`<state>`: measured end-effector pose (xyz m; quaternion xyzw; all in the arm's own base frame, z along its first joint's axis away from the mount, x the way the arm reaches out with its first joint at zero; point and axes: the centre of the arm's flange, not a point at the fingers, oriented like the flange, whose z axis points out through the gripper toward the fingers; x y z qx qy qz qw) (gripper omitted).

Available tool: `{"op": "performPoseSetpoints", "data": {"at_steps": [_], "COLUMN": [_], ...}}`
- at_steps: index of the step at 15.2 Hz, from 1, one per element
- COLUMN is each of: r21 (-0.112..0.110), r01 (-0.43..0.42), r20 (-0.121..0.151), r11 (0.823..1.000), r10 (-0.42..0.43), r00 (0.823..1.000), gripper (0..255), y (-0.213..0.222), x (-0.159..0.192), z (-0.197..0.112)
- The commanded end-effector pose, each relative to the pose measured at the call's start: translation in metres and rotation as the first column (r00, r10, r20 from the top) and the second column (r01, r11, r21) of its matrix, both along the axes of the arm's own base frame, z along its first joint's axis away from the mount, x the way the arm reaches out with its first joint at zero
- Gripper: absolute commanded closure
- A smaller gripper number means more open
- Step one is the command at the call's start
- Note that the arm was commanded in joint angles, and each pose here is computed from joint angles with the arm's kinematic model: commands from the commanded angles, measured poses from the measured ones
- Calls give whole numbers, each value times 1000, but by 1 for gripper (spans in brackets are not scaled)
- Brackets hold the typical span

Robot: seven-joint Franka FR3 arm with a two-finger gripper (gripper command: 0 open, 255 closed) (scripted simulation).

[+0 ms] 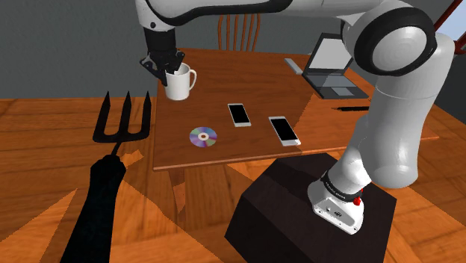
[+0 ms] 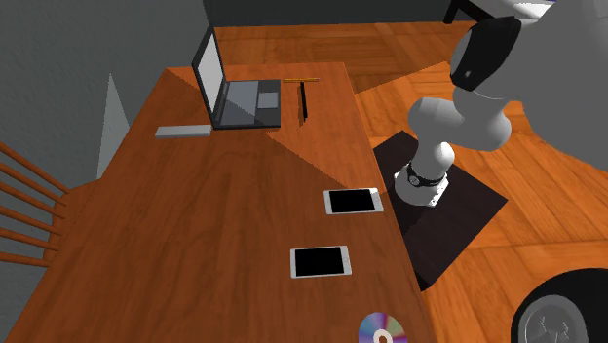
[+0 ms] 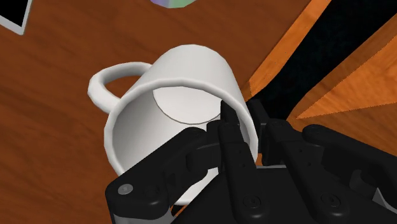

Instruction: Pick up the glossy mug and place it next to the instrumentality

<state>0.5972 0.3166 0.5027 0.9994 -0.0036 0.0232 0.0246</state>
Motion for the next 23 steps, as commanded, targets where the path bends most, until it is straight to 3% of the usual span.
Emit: {"op": "performPoseSetpoints", "data": {"at_steps": [1,23], "r21": [0,0], "r01": [0,0], "r20": [1,1], "r11": [1000,1000], "r10": [0,0], "r00": [1000,1000], "gripper": [255,255], "y": [0,0], "x": [0,0], "z": [-10,-126]}}
